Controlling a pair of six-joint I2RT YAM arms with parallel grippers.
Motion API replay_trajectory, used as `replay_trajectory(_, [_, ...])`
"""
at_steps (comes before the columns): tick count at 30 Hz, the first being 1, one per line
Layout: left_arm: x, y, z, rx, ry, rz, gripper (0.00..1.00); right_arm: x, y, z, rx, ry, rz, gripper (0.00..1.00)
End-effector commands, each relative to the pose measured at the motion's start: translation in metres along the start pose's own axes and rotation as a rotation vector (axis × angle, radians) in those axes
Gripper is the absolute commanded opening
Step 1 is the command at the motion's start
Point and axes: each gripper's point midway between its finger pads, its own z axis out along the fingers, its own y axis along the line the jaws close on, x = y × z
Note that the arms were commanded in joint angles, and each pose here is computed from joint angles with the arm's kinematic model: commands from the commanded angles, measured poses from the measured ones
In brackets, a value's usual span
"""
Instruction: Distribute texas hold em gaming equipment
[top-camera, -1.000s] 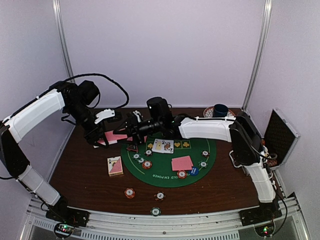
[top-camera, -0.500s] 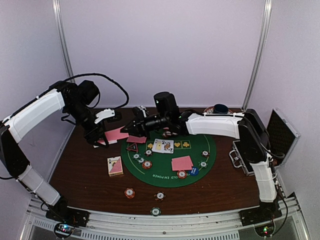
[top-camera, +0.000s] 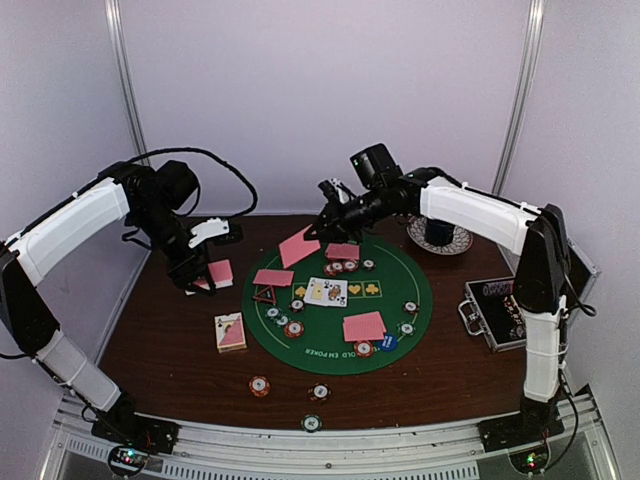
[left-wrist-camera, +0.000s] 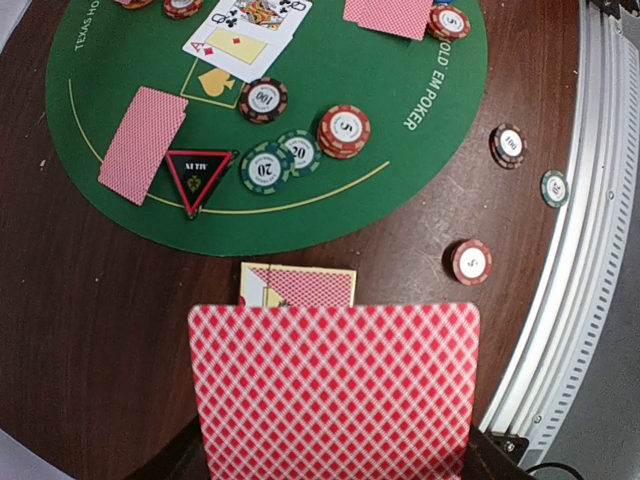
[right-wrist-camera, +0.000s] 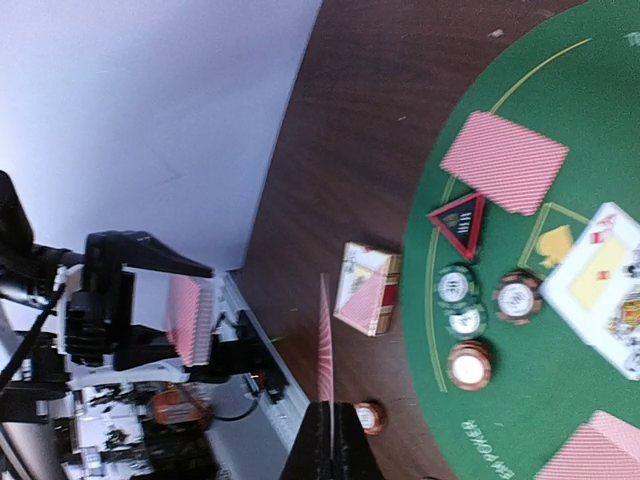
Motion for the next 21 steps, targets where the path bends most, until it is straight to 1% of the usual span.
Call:
replay_trajectory(1, [-0.004, 0.004, -0.006, -0.034, -0.018, 0.028, 0.0, 0.013, -0.062, -0.051, 0.509, 0.062, -0.273, 0.0])
replay_trajectory(4, [-0.003, 0.006, -0.005, -0.041, -0.006, 0.025, 0.0, 0.006, -0.094, -0.072, 0.789, 0.073, -0.423, 0.0])
replay_trajectory(7, [-0.003, 0.007, -0.004, -0.042, -0.003, 0.024, 0.0, -0.009, -0.114, -0.095, 1.113, 0.052, -0.62, 0.0])
replay_trajectory(9, [-0.002, 0.007, -0.004, -0.042, -0.001, 0.022, 0.0, -0.013, -0.12, -0.099, 1.266, 0.064, -0.761, 0.0])
replay_trajectory(12, [-0.003, 0.008, -0.004, -0.045, -0.001, 0.019, 0.0, -0.021, -0.121, -0.092, 1.449, 0.033, -0.971, 0.0])
replay_trajectory(14, [-0.004, 0.01, -0.004, -0.051, -0.003, 0.019, 0.0, -0.024, -0.128, -0.083, 1.578, 0.02, -1.158, 0.0])
replay_trajectory(16, [-0.004, 0.01, -0.005, -0.054, -0.004, 0.019, 0.0, -0.02, -0.137, -0.074, 1.637, 0.01, -1.259, 0.0])
replay_trajectory(18, [-0.005, 0.009, -0.006, -0.054, -0.009, 0.018, 0.0, -0.019, -0.144, -0.067, 1.662, 0.017, -1.278, 0.0])
replay_trajectory(21, [-0.005, 0.009, -0.006, -0.052, -0.009, 0.018, 0.0, -0.016, -0.162, -0.052, 1.675, 0.08, -1.308, 0.0])
